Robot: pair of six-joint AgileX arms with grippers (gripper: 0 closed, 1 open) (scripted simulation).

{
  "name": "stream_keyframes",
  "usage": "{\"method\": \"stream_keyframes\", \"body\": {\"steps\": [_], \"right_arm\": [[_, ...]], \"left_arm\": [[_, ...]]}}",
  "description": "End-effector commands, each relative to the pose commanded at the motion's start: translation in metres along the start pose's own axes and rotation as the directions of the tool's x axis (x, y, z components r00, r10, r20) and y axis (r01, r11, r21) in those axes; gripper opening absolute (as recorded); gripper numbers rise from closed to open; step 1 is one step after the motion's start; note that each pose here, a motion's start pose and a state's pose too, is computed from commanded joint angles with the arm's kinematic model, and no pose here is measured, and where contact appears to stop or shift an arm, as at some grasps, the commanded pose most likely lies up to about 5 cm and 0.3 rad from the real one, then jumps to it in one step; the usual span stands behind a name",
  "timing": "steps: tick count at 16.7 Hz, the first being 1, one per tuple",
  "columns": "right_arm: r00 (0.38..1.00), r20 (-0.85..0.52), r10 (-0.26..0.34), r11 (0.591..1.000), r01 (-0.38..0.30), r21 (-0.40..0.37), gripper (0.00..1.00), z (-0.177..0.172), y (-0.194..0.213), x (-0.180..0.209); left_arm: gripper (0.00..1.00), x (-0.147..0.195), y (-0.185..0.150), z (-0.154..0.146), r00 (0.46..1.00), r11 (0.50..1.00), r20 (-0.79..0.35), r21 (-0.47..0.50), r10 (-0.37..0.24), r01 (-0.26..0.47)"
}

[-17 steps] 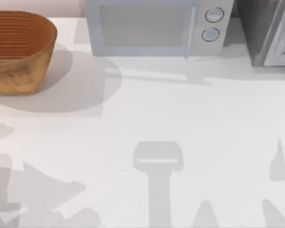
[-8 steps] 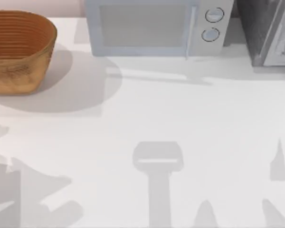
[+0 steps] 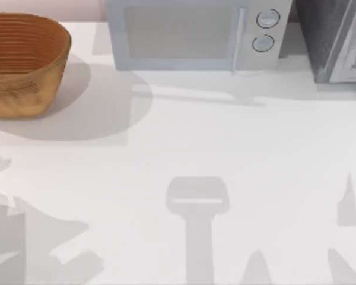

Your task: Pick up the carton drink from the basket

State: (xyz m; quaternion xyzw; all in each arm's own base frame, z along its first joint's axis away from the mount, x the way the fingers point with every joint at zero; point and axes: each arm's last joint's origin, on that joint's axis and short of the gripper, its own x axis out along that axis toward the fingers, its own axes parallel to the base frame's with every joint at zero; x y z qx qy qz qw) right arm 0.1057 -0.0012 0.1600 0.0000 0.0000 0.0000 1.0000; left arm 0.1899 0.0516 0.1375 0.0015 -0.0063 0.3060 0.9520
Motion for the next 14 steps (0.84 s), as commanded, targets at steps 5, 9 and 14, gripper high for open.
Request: {"method": "stream_keyframes", "body": {"steps": [5,9,14], "right_arm": [[1.000,0.000,0.000,1.000,0.000,0.000,1.00,0.0000,0.0000,0.0000],[1.000,0.000,0.000,1.000,0.000,0.000,1.00,0.0000,0.0000,0.0000],[1.000,0.000,0.000,1.000,0.000,0.000,1.00,0.0000,0.0000,0.0000]], "left_arm": [[0.75,0.0000,0.0000,0.0000,1.000,1.000,0.000,0.000,0.000,0.000],[1.00,0.0000,0.0000,0.0000,1.000,1.000,0.000,0.000,0.000,0.000],[1.00,0.0000,0.0000,0.0000,1.000,1.000,0.000,0.000,0.000,0.000]]}}
